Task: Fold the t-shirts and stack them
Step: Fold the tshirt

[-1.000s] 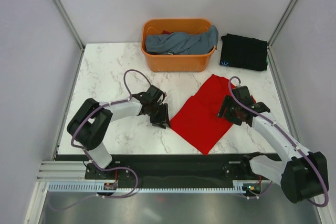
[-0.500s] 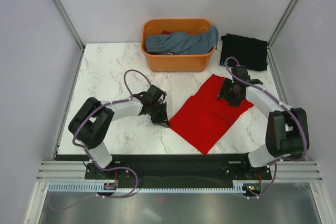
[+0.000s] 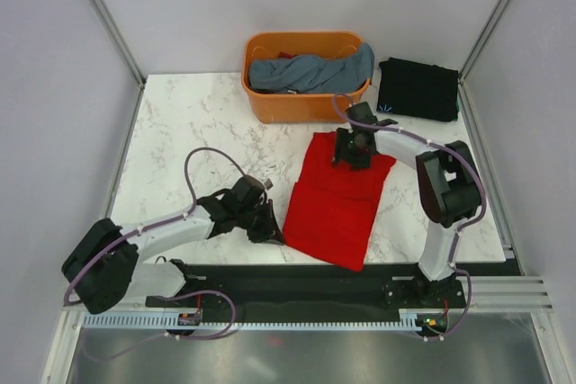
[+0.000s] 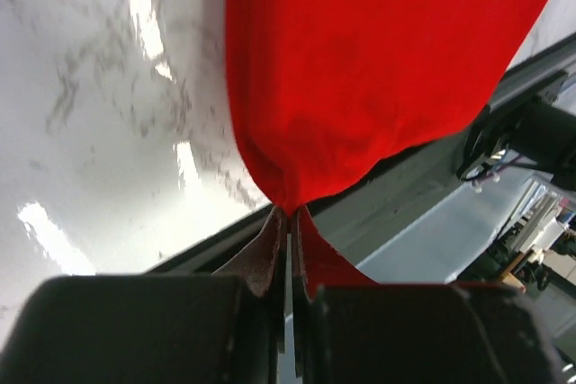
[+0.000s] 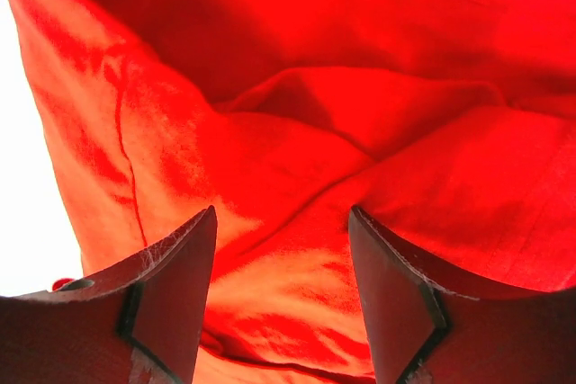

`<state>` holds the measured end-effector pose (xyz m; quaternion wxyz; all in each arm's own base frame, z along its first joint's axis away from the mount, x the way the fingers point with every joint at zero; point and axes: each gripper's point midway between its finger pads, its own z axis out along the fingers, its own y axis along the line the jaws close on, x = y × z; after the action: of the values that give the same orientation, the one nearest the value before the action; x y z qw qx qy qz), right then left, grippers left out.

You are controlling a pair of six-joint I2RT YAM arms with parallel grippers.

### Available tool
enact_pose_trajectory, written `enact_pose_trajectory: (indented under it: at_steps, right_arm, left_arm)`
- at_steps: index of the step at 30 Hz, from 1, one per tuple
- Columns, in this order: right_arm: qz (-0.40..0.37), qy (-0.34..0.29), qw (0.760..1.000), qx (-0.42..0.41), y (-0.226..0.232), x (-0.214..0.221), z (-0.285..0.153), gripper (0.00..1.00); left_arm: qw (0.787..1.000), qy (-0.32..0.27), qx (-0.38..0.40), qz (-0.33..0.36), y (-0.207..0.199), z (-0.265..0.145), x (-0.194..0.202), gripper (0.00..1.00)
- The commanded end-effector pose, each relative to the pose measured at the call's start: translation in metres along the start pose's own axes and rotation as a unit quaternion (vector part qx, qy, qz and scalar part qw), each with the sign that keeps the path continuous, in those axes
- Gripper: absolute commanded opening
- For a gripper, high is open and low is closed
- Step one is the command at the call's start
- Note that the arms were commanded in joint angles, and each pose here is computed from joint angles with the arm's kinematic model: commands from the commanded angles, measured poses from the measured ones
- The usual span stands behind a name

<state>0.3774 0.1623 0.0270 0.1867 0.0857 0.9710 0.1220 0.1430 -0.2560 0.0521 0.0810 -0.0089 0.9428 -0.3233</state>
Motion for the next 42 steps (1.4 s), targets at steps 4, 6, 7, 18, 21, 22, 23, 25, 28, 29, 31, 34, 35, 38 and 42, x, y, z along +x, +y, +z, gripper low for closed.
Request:
enact_pose_trajectory:
  at_steps: [4,6,7,18,21,22,23,25,28,29,31,34,35,38,42]
  right_arm:
    - [-0.062,0.040,0.996,-0.050,0.078,0.031,0.040,0.68]
    - [-0.065,0.047,0.995,-0.059,0.089,0.033,0.045,0.69]
    - [-0.063,0.050,0.995,-0.064,0.094,0.032,0.049,0.69]
    - [-0.099,-0.031,0.993,-0.053,0.102,-0.002,-0.026,0.83]
    - [-0.092,-0.067,0.992,-0.061,0.094,-0.001,-0.080,0.84]
    - [-0.086,-0.048,0.994,-0.049,0.076,0.021,-0.077,0.84]
    - [-0.074,-0.052,0.995,-0.039,0.064,0.029,-0.082,0.84]
    - [-0.037,-0.036,0.998,-0.038,0.036,0.071,-0.092,0.82]
    - [0.021,-0.015,0.998,-0.053,0.005,0.129,-0.100,0.73]
    - [0.024,-0.008,0.998,-0.058,0.001,0.146,-0.102,0.72]
    - [0.044,0.000,0.997,-0.066,-0.013,0.176,-0.104,0.68]
    - [0.053,0.011,0.996,-0.076,-0.025,0.206,-0.107,0.64]
    - [0.056,0.016,0.995,-0.082,-0.026,0.211,-0.107,0.63]
    - [0.063,0.026,0.993,-0.092,-0.031,0.225,-0.104,0.59]
    - [0.072,0.035,0.990,-0.117,-0.025,0.234,-0.097,0.53]
  left_arm:
    - [0.998,-0.023,0.016,-0.057,0.005,-0.012,0.022,0.02]
    - [0.998,-0.029,0.020,-0.057,0.005,-0.016,0.023,0.02]
    - [0.998,-0.028,0.019,-0.056,0.007,-0.016,0.025,0.02]
    - [0.998,-0.023,0.008,-0.050,0.013,-0.016,0.028,0.02]
    - [0.998,-0.025,0.009,-0.052,0.012,-0.016,0.027,0.02]
    - [0.998,-0.025,0.009,-0.052,0.012,-0.016,0.027,0.02]
    - [0.998,-0.027,0.011,-0.052,0.011,-0.017,0.027,0.02]
    - [0.998,-0.026,0.009,-0.054,0.012,-0.016,0.027,0.02]
    - [0.998,-0.027,0.008,-0.056,0.012,-0.015,0.027,0.02]
    - [0.998,-0.028,0.008,-0.055,0.012,-0.015,0.026,0.02]
    - [0.998,-0.028,0.005,-0.054,0.012,-0.013,0.025,0.02]
    - [0.998,-0.032,0.003,-0.053,0.014,-0.012,0.025,0.02]
    - [0.998,-0.032,0.004,-0.053,0.014,-0.012,0.025,0.02]
    - [0.998,-0.033,0.006,-0.050,0.015,-0.012,0.026,0.02]
    - [0.998,-0.035,0.009,-0.052,0.015,-0.013,0.026,0.02]
